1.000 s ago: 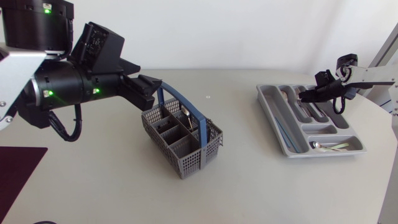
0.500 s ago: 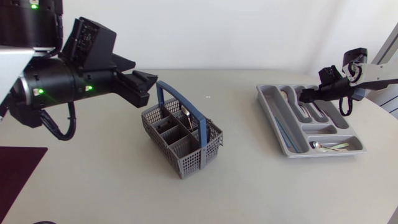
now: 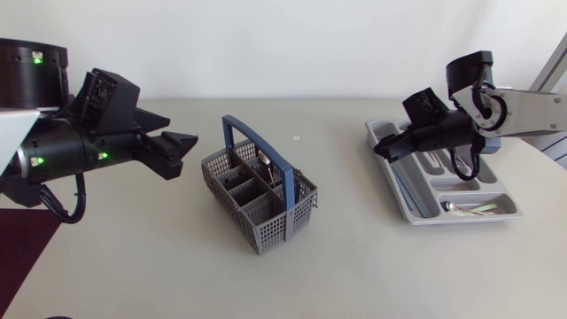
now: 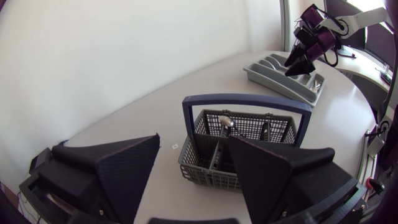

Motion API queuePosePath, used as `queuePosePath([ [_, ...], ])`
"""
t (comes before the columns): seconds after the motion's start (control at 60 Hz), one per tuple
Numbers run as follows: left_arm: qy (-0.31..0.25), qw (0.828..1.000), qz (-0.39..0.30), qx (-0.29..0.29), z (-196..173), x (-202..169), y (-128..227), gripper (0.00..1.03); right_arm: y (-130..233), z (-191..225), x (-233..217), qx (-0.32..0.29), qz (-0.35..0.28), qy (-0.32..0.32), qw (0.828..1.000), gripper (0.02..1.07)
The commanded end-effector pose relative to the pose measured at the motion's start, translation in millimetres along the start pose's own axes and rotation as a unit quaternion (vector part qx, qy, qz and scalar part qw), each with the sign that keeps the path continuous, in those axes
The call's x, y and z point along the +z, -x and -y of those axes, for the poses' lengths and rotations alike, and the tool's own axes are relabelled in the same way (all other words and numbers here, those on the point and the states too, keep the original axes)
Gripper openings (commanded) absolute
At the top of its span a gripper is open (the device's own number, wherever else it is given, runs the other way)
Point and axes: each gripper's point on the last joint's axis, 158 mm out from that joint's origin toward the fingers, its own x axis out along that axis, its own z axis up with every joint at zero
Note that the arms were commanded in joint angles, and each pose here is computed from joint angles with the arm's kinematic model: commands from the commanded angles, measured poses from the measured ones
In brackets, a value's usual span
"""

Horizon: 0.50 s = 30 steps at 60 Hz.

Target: Sort the cutlery from the basket into the organizer compartments.

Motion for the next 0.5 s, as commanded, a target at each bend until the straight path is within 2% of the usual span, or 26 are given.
queuePosePath([
  [0.0, -0.003, 1.0, -0.024, -0.009, -1, -23, -11, 0.66, 1, -24, -5, 0.017, -0.005, 0.003, 1.0, 0.7],
  [0.15, 0.003, 0.998, -0.053, -0.035, 3, -50, -32, 0.54, -5, -59, -7, 0.046, -0.009, 0.015, 0.999, 0.45],
  [0.3, 0.012, 0.996, -0.07, -0.056, 7, -67, -53, 0.26, -12, -91, -8, 0.072, -0.014, 0.026, 0.997, 0.2],
  [0.35, 0.014, 0.995, -0.077, -0.061, 8, -74, -59, 0.2, -13, -100, -6, 0.08, -0.014, 0.029, 0.996, 0.13],
  [0.4, 0.014, 0.994, -0.082, -0.065, 9, -79, -65, 0.13, -13, -106, -5, 0.084, -0.013, 0.031, 0.996, 0.08],
  [0.433, 0.014, 0.994, -0.086, -0.068, 9, -84, -69, 0.07, -13, -111, -3, 0.088, -0.012, 0.032, 0.996, 0.07],
  [0.483, 0.015, 0.993, -0.091, -0.069, 8, -90, -74, 0.04, -14, -117, -3, 0.092, -0.013, 0.034, 0.995, 0.07],
])
